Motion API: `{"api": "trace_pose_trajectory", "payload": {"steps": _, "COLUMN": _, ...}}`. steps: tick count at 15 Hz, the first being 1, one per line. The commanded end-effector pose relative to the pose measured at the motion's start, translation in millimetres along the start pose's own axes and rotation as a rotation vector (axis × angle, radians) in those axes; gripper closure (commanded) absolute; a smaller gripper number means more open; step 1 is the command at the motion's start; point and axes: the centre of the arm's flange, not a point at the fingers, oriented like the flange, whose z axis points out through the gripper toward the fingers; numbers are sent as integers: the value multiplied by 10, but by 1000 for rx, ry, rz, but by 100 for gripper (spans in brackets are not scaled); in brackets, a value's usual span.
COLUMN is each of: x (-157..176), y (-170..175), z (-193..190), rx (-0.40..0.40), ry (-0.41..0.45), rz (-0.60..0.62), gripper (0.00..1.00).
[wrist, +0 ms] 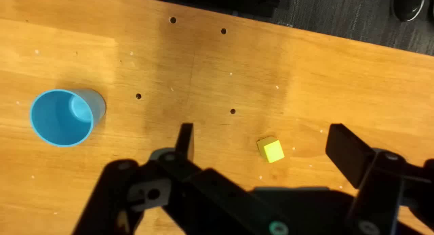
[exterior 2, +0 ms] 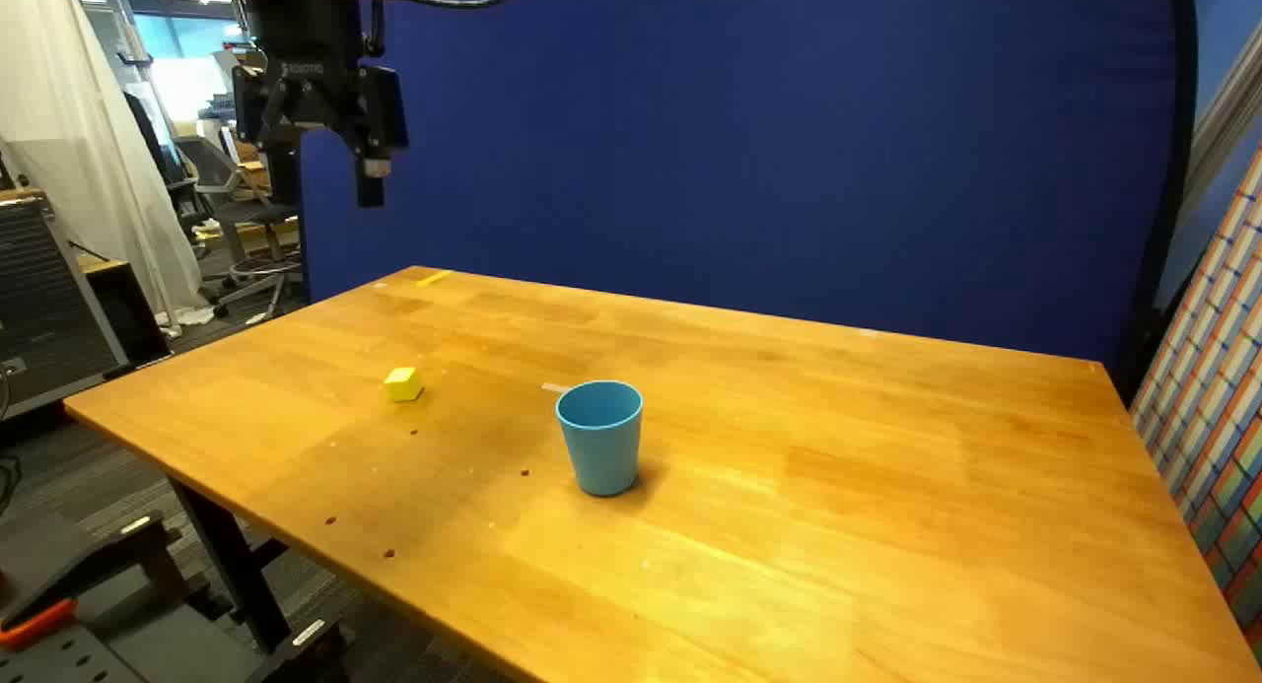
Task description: Put the yellow block in the cup
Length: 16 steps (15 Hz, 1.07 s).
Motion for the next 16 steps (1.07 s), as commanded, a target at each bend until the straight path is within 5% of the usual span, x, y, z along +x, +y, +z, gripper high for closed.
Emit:
{"api": "trace_pose_trajectory", "payload": {"steps": 1, "x": 7, "y": 0, "z": -14, "rx": 0, "ry": 3, "rz": 0, "gripper": 0}}
{"api": "trace_pose_trajectory", "payload": {"steps": 16, "x": 119, "y": -9, "z": -47, "rx": 2, "ry": 10, "rz": 23, "gripper": 0}}
